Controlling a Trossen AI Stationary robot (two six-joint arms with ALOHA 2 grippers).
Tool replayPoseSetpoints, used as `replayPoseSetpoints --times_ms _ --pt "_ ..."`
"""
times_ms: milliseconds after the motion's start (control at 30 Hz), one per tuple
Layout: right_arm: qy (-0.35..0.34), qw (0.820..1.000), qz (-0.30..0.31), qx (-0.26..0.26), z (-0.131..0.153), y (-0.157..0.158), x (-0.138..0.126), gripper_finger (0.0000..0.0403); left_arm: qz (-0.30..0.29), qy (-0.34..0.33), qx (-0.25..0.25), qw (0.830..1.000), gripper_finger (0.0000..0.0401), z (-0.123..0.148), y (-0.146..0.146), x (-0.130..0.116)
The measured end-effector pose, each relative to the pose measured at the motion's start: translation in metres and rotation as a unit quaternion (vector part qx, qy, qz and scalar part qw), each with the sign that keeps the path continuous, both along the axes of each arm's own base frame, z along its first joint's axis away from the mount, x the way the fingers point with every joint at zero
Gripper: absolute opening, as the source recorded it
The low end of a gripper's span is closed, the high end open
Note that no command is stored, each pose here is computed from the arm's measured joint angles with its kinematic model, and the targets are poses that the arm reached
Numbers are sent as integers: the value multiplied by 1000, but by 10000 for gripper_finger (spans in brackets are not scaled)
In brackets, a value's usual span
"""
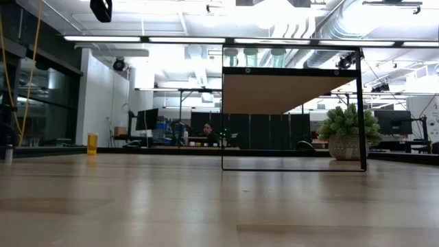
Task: Pick and place medicine bottles onto shelf by color
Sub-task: Put the bottom orange pill bottle on the shelf
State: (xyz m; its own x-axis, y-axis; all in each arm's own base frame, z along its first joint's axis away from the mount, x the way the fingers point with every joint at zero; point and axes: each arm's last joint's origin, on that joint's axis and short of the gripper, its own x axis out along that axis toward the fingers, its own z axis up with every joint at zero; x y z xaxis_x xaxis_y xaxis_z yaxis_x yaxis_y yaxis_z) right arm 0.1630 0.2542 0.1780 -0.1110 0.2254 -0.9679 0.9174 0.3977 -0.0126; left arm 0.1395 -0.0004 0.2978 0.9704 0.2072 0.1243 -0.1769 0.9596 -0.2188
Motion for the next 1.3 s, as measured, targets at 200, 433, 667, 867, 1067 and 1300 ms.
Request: replayPoseSetpoints --times_ms 200,433,667,867,1067,1300 --pt "3 1000 -4 6 0 1 0 169 1 0 0 1000 0 0 0 0" --pt "7 1000 -6 5 0 0 1 169 2 0 -1 1000 0 0 0 0" --pt "6 1000 -9 7 0 0 1 169 2 0 -1 1000 0 0 0 0" --pt "6 1000 -9 8 0 0 1 160 1 0 -1 1000 0 0 0 0" --pt "6 1000 -9 11 1 1 2 114 2 0 -1 1000 0 0 0 0" --pt "-8 1000 -8 28 9 0 1 102 2 0 0 1000 0 0 0 0"
